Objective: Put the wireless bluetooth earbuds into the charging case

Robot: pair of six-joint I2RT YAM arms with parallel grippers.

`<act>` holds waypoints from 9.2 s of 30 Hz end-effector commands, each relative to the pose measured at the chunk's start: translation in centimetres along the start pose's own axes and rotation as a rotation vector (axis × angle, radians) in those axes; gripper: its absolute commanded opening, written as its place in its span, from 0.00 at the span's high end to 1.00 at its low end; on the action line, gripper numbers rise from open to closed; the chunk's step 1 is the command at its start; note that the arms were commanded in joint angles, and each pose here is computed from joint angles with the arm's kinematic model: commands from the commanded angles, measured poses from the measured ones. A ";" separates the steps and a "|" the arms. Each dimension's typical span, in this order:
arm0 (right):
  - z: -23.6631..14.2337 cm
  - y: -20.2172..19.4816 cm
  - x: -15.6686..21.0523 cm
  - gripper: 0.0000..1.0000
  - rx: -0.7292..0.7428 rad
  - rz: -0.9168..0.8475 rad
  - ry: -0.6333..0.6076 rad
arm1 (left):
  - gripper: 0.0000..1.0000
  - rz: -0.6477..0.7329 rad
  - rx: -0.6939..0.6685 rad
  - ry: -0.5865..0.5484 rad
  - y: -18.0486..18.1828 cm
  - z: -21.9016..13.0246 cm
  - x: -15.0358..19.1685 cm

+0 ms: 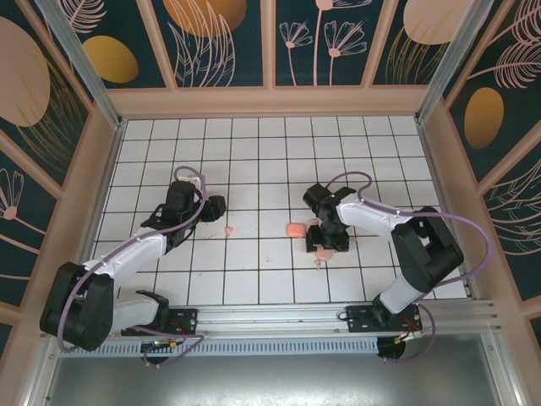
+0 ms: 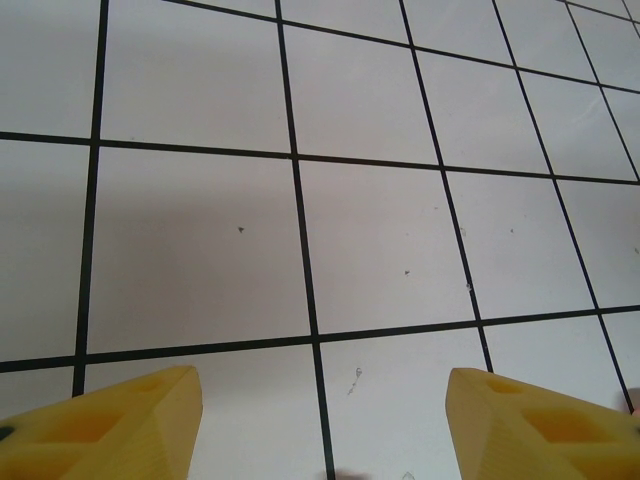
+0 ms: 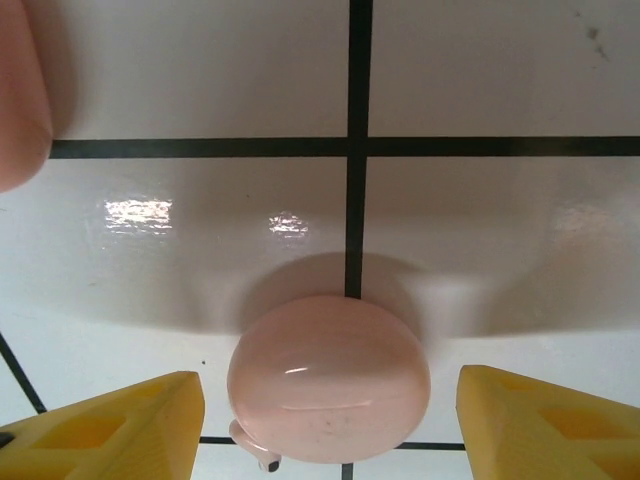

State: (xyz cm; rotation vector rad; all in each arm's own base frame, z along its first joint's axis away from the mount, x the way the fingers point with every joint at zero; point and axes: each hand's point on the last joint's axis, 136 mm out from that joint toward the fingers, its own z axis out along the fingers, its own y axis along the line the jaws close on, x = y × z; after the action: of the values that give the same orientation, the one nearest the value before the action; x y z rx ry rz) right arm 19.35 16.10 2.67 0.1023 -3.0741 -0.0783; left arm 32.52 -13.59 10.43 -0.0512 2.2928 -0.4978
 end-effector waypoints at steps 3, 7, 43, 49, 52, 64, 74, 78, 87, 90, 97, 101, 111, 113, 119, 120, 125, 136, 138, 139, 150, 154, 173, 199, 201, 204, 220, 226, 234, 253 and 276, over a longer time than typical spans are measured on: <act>0.3 -0.1 -0.3 0.35 0.053 -0.025 0.003 | 0.35 -0.012 -0.010 0.000 0.3 -0.4 0.4; 0.8 -0.4 -0.1 0.38 0.072 -0.026 0.009 | 0.35 -0.010 -0.014 0.003 0.4 -0.4 0.6; -21.7 15.9 -12.6 0.53 -0.858 0.067 -0.658 | 0.46 0.338 0.574 -0.379 -11.1 -8.3 -6.0; -25.0 17.8 -13.0 0.53 -1.037 0.105 -0.696 | 0.42 0.362 0.648 -0.409 -12.5 -9.1 -6.5; -25.6 18.7 -12.5 0.53 -1.105 0.115 -0.690 | 0.42 0.362 0.673 -0.413 -12.9 -9.2 -6.7; -26.3 21.5 -11.9 0.53 -1.183 0.088 -0.658 | 0.42 0.362 0.722 -0.426 -14.5 -9.2 -7.8; -25.7 23.6 -10.8 0.53 -1.213 0.057 -0.601 | 0.43 0.359 0.731 -0.449 -14.9 -9.5 -8.6; -26.0 24.0 -10.6 0.53 -1.226 0.045 -0.594 | 0.45 0.354 0.727 -0.440 -14.8 -9.3 -8.4; -26.5 24.4 -10.2 0.53 -1.239 0.025 -0.582 | 0.64 0.340 0.715 -0.450 -14.7 -9.3 -8.7; -26.4 24.4 -10.0 0.53 -1.233 0.023 -0.581 | 0.69 0.336 0.717 -0.451 -14.7 -9.4 -8.8; -26.4 24.2 -9.8 0.53 -1.217 0.013 -0.587 | 0.75 0.321 0.723 -0.447 -14.7 -9.6 -8.6; -26.8 23.4 -9.9 0.51 -1.177 -0.003 -0.628 | 0.76 0.306 0.729 -0.437 -14.7 -9.5 -8.5; -29.1 21.5 -9.3 0.30 -1.140 -0.117 -0.787 | 0.79 0.274 0.803 -0.413 -15.6 -9.7 -8.3; -29.8 21.0 -9.2 0.29 -1.138 -0.143 -0.834 | 0.79 0.277 0.823 -0.402 -15.8 -9.8 -8.2; -32.2 18.9 -8.2 0.26 -1.111 -0.266 -1.002 | 0.81 0.291 0.861 -0.404 -16.4 -10.6 -8.3; -32.7 18.3 -8.2 0.26 -1.109 -0.273 -1.028 | 0.81 0.299 0.871 -0.406 -16.6 -10.8 -8.4; -35.3 15.0 -7.7 0.26 -1.110 -0.350 -1.165 | 0.81 0.382 0.943 -0.396 -17.9 -11.9 -8.2; -37.3 10.8 -5.2 0.29 -0.956 -0.679 -1.324 | 0.81 0.483 1.025 -0.394 -19.5 -13.0 -8.6; -37.1 11.1 -4.7 0.30 -0.934 -0.760 -1.329 | 0.81 0.497 1.041 -0.390 -19.8 -13.2 -8.7; -37.0 11.2 -4.3 0.31 -0.922 -0.811 -1.334 | 0.81 0.503 1.049 -0.391 -20.0 -13.3 -8.8; -35.4 12.4 -2.9 0.36 -0.834 -1.121 -1.284 | 0.82 0.586 1.099 -0.393 -21.3 -14.5 -9.2; -34.9 12.8 -2.7 0.40 -0.828 -1.209 -1.261 | 0.82 0.601 1.116 -0.402 -21.6 -15.2 -9.3; -34.8 15.2 -2.2 0.42 -0.918 -1.411 -1.168 | 0.82 0.655 1.159 -0.433 -22.4 -16.9 -9.1; -33.1 17.2 -2.4 0.58 -1.004 -1.470 -1.041 | 0.82 0.661 1.184 -0.427 -23.1 -17.2 -9.0; -33.2 17.3 -2.4 0.61 -1.009 -1.471 -1.040 | 0.82 0.660 1.184 -0.424 -23.1 -17.2 -9.0; -33.3 17.3 -2.4 0.67 -1.013 -1.476 -1.044 | 0.82 0.659 1.181 -0.422 -23.1 -17.1 -9.0; -31.9 15.6 -3.8 0.79 -0.762 -1.418 -1.053 | 0.49 0.758 1.036 -0.351 -21.6 -14.8 -7.6; -28.6 14.4 -4.5 0.80 -0.485 -1.433 -0.970 | 0.47 0.882 0.972 -0.292 -20.3 -13.4 -5.7; -27.0 15.6 -3.1 0.79 -0.411 -1.497 -0.893 | 0.44 0.948 0.998 -0.244 -19.7 -12.8 -3.7; -26.1 18.0 -2.2 0.79 -0.388 -1.601 -0.836 | 0.65 0.922 1.049 -0.196 -19.8 -12.8 -2.7; -27.9 17.6 -4.4 0.65 -0.334 -1.501 -0.968 | 0.83 0.912 1.069 -0.178 -19.7 -12.9 -2.2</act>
State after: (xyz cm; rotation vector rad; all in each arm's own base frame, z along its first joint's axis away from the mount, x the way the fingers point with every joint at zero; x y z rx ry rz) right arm 22.95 32.77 28.69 2.8167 -2.5102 -0.8821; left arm 23.56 -26.79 26.56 1.2916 1.4365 -1.0144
